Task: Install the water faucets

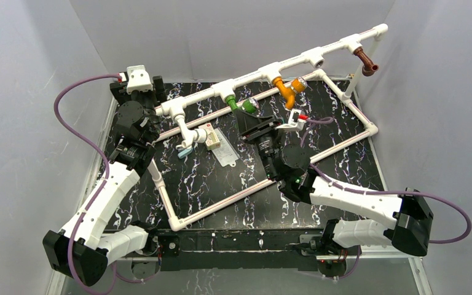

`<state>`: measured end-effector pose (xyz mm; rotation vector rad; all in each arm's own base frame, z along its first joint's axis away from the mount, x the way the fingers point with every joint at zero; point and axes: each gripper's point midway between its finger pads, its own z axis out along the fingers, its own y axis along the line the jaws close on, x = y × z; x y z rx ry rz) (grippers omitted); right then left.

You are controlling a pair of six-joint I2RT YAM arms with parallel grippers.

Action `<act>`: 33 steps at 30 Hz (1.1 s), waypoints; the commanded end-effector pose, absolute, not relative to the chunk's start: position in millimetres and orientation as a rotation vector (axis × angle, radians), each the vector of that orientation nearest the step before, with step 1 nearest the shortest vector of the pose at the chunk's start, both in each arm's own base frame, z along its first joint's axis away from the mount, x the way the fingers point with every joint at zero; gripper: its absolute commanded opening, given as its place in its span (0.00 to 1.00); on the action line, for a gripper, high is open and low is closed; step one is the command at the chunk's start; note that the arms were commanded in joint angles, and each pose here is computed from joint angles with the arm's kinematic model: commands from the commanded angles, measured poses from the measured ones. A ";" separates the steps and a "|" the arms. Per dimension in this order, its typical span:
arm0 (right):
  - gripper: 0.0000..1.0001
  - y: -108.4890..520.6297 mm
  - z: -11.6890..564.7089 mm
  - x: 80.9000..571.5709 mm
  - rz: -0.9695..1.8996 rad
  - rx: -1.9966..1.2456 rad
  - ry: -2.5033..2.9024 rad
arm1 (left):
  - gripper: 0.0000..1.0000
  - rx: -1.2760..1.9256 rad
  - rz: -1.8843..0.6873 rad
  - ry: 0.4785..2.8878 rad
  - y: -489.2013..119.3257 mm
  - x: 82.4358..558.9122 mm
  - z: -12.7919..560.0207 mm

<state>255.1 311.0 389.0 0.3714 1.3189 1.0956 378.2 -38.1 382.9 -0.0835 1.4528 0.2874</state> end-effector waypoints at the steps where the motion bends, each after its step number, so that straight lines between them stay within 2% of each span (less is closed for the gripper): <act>1: 0.01 305.6 408.4 242.6 1.456 0.722 1.275 | 0.74 0.319 0.415 2.048 -58.7 355.4 181.5; 15: 0.01 324.0 393.7 237.1 1.841 1.135 1.307 | 0.74 0.316 0.415 2.045 -58.4 355.2 182.7; 22: 0.01 326.8 381.9 233.9 1.869 1.171 1.344 | 0.74 0.318 0.414 2.047 -58.8 355.3 181.9; 28: 0.33 323.7 375.6 234.0 1.823 1.157 1.365 | 0.74 0.318 0.419 2.048 -58.1 355.4 181.7; 33: 0.46 319.1 370.8 232.3 1.803 1.145 1.377 | 0.74 0.320 0.420 2.049 -58.2 355.4 181.1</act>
